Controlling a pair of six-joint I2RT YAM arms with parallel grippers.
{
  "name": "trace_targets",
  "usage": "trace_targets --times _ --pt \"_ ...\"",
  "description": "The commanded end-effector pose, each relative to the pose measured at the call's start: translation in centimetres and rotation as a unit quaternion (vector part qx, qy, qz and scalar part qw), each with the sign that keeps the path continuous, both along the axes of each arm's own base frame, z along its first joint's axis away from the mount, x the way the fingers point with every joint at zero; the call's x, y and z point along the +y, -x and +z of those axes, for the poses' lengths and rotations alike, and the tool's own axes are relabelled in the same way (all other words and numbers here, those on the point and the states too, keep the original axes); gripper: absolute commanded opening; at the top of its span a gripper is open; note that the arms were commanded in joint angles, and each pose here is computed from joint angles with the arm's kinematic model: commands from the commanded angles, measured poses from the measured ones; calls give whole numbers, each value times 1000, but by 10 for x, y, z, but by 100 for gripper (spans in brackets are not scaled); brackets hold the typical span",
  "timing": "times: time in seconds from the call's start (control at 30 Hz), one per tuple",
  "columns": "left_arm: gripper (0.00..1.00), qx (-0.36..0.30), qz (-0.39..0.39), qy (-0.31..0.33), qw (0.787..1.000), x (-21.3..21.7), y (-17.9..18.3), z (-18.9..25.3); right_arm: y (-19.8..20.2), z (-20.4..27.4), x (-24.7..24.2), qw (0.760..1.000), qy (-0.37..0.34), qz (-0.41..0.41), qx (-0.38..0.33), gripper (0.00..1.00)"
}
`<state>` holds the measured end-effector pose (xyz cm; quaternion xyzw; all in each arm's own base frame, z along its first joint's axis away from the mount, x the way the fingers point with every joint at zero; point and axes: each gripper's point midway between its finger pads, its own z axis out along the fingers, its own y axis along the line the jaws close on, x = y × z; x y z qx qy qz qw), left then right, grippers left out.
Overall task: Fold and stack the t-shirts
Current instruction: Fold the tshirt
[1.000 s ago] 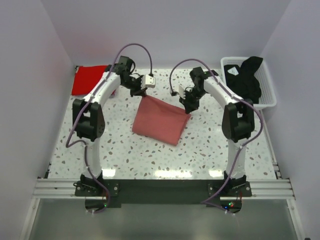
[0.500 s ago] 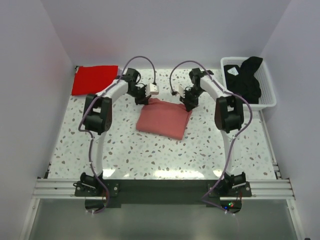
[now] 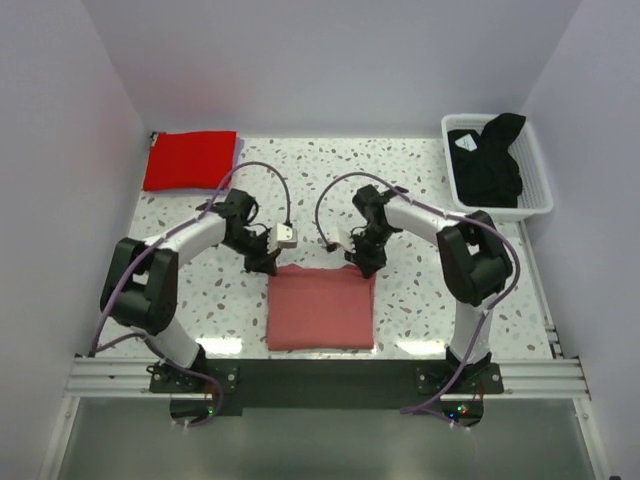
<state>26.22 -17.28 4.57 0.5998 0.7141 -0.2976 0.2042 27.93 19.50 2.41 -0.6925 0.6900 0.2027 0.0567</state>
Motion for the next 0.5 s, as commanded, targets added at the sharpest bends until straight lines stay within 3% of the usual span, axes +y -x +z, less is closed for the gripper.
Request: trace_targets --times 0.0,0.07,0.17,0.2,0.3,0.47 --pt "0 -9 4 5 1000 6 16 8 24 21 5 999 -25 -36 9 0" --pt "0 -11 3 7 1000 6 19 9 33 21 3 999 -21 -39 19 4" --pt "26 -25 7 15 1000 3 11 20 26 35 8 997 -22 -67 23 29" --pt "30 -41 7 21 999 -1 1 31 23 40 10 995 -21 -92 30 31" --pt "38 -87 10 53 995 -15 -25 62 3 70 22 983 -70 -159 52 32" --pt "49 -91 -13 87 992 -52 -35 78 -28 86 45 956 -131 -240 102 29"
